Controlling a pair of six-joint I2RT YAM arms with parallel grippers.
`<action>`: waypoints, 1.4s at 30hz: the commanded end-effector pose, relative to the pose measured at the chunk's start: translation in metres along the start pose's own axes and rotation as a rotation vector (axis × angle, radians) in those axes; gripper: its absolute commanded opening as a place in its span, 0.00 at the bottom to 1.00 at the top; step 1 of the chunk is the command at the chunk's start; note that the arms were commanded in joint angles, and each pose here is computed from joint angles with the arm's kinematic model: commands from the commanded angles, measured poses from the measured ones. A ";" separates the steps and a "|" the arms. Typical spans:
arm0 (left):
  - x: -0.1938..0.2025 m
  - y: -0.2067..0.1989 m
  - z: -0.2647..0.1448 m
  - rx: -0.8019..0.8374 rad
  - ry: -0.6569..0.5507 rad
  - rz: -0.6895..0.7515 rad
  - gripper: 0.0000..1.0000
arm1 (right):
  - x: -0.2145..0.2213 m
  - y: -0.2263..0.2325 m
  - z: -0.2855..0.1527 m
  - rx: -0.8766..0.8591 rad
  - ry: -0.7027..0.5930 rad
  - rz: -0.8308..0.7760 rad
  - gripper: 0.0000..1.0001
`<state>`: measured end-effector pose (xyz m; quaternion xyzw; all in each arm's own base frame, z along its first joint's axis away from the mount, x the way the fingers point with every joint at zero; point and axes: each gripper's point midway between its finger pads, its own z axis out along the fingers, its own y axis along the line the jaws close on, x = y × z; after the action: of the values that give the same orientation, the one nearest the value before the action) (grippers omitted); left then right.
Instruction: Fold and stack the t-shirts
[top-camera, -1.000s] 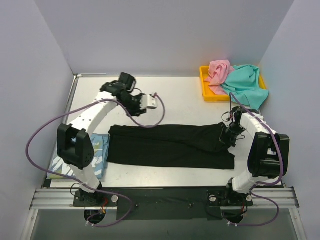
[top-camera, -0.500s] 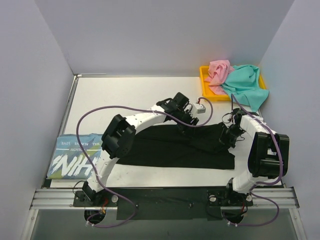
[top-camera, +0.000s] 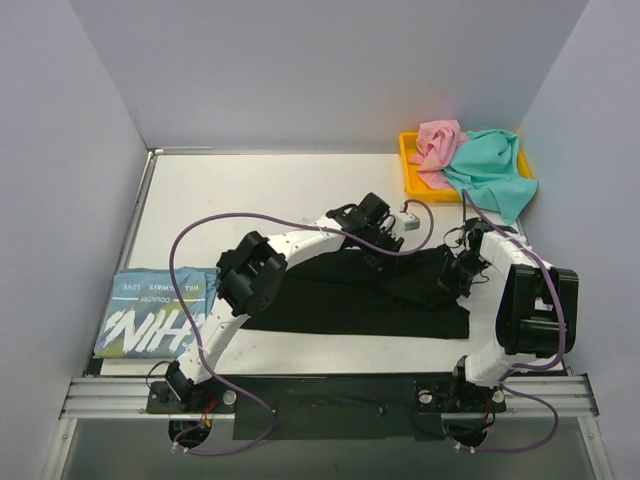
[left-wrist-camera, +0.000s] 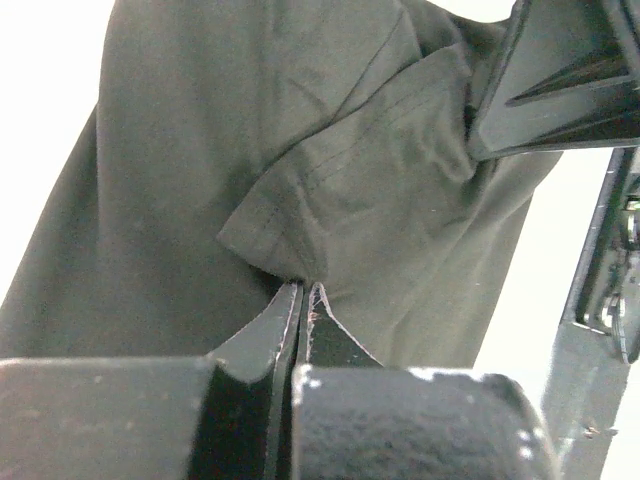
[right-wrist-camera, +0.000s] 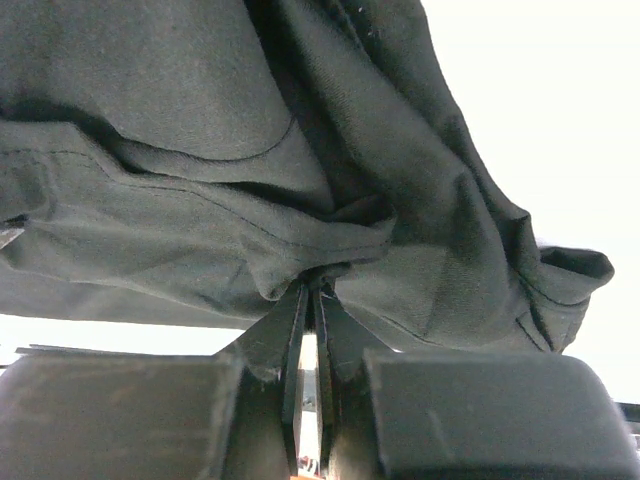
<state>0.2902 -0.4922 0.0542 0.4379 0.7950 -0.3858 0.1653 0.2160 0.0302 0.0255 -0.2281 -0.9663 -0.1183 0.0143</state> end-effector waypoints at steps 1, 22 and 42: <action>-0.041 -0.027 -0.018 0.098 -0.091 0.048 0.00 | 0.005 -0.004 -0.013 0.022 -0.028 0.017 0.00; -0.014 -0.017 -0.056 0.061 -0.077 0.061 0.00 | 0.062 0.005 -0.042 0.006 0.171 -0.125 0.00; 0.007 0.016 -0.035 -0.011 -0.055 0.091 0.00 | -0.004 0.013 -0.028 -0.044 -0.139 0.027 0.43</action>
<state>0.3092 -0.4608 0.0676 0.4474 0.7824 -0.3733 0.2197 0.2102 0.0331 0.0257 -0.1949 -0.9749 -0.1047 0.0257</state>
